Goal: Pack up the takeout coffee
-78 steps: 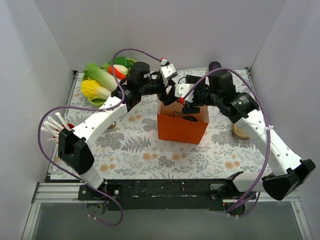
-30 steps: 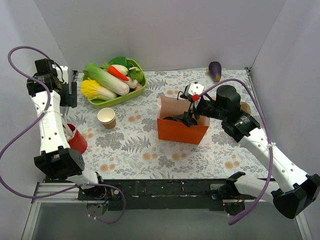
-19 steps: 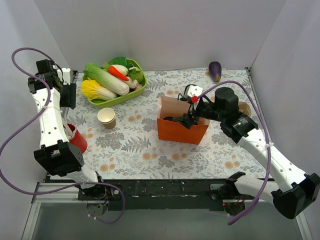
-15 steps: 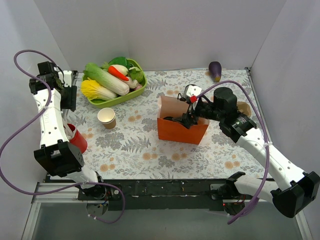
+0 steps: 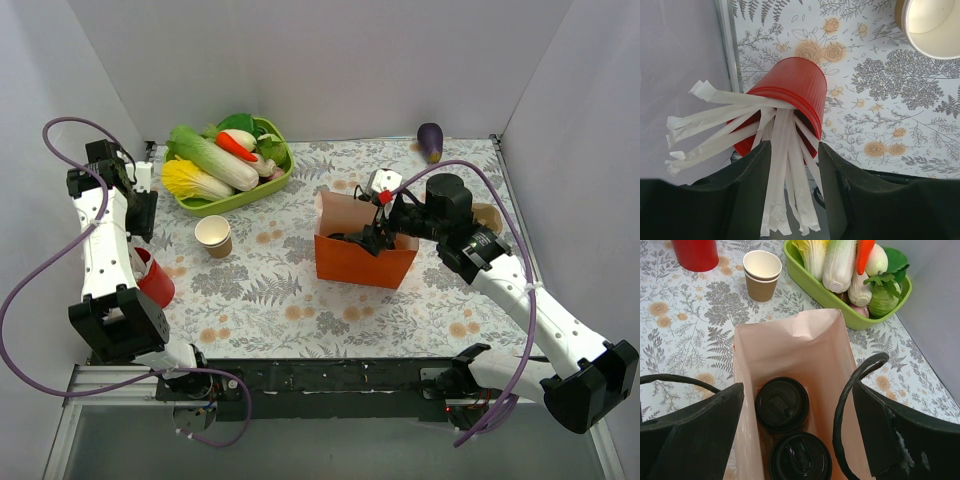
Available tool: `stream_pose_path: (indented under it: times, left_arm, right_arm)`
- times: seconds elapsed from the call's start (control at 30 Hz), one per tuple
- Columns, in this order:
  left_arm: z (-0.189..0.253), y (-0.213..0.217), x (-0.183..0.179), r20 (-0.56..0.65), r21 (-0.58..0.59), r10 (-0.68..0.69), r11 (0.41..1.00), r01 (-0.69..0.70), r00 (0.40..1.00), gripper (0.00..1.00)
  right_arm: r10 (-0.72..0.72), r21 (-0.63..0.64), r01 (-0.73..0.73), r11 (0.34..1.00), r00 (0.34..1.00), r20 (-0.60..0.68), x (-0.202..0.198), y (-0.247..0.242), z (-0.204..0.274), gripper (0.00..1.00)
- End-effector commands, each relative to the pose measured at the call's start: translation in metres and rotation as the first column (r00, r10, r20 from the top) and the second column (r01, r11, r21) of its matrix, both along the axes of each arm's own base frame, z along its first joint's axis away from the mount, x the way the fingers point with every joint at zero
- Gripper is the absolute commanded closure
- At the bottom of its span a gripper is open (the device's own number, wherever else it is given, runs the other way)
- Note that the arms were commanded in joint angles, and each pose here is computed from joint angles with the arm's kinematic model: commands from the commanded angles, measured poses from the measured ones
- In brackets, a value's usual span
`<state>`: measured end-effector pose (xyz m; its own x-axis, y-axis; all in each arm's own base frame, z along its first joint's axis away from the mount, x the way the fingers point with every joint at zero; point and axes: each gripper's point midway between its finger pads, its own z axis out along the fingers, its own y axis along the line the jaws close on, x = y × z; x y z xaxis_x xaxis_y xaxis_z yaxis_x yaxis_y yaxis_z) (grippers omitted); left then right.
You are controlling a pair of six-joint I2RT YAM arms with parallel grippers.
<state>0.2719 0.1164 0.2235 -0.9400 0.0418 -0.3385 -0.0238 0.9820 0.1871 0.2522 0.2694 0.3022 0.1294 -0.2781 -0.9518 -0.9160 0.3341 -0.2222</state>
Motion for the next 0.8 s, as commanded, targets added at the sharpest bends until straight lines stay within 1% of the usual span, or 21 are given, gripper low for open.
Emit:
stream_pose_path:
  times: [0.0,0.1,0.2,0.33,0.4,0.43,0.47,0.53,0.57,0.67,0.7,0.77]
  left_arm:
    - [0.012,0.014,0.006,0.041,0.079,0.01,0.997,-0.013,0.999,0.58]
    - [0.015,0.022,0.017,0.073,0.107,0.027,0.994,-0.035,0.997,0.55]
    - [0.013,0.024,0.025,0.072,0.104,0.033,0.994,-0.04,0.997,0.54]
    - [0.005,0.024,0.031,0.051,0.091,0.02,0.996,-0.025,0.999,0.55]
    - [0.003,0.025,0.034,0.054,0.09,0.016,0.996,-0.021,0.998,0.58]
    - [0.001,0.024,0.036,0.053,0.084,0.008,0.996,-0.013,0.999,0.61]
    - [0.0,0.024,0.036,0.051,0.082,0.006,0.997,-0.01,0.999,0.68]
    - [-0.002,0.025,0.035,0.038,0.085,0.007,0.996,-0.011,0.999,0.74]
    - [-0.001,0.026,0.036,0.041,0.09,0.004,0.996,-0.008,0.999,0.82]
    - [0.006,0.027,0.032,0.038,0.106,-0.007,0.994,0.003,0.999,0.93]
    - [0.013,0.027,0.03,0.047,0.115,-0.01,0.993,0.004,0.999,1.0]
    - [0.018,0.028,0.027,0.048,0.123,-0.013,0.992,0.007,0.999,1.0]
  right_arm:
    - [-0.005,0.04,0.003,0.999,0.999,0.039,0.004,0.004,0.014,0.04]
    - [-0.009,0.038,0.008,0.999,0.999,0.038,0.005,0.003,0.012,0.04]
    - [-0.015,0.037,0.014,0.999,0.999,0.038,0.005,0.002,0.011,0.04]
    - [-0.02,0.032,0.019,0.999,0.999,0.032,0.006,0.001,0.008,0.04]
    - [-0.024,0.03,0.023,0.999,0.999,0.032,0.007,0.0,0.007,0.04]
    - [-0.025,0.029,0.024,0.999,0.999,0.034,0.008,0.0,0.007,0.04]
    - [-0.026,0.027,0.026,0.999,0.999,0.031,0.008,0.0,0.006,0.04]
    - [-0.026,0.027,0.025,0.999,0.999,0.033,0.008,0.0,0.007,0.04]
    - [-0.027,0.024,0.027,0.999,0.999,0.032,0.009,0.0,0.007,0.04]
    - [-0.026,0.023,0.025,0.999,0.999,0.041,0.01,0.0,0.01,0.04]
    - [-0.027,0.021,0.026,0.999,0.999,0.041,0.01,0.0,0.01,0.04]
    - [-0.027,0.02,0.027,0.999,0.998,0.048,0.012,0.001,0.011,0.04]
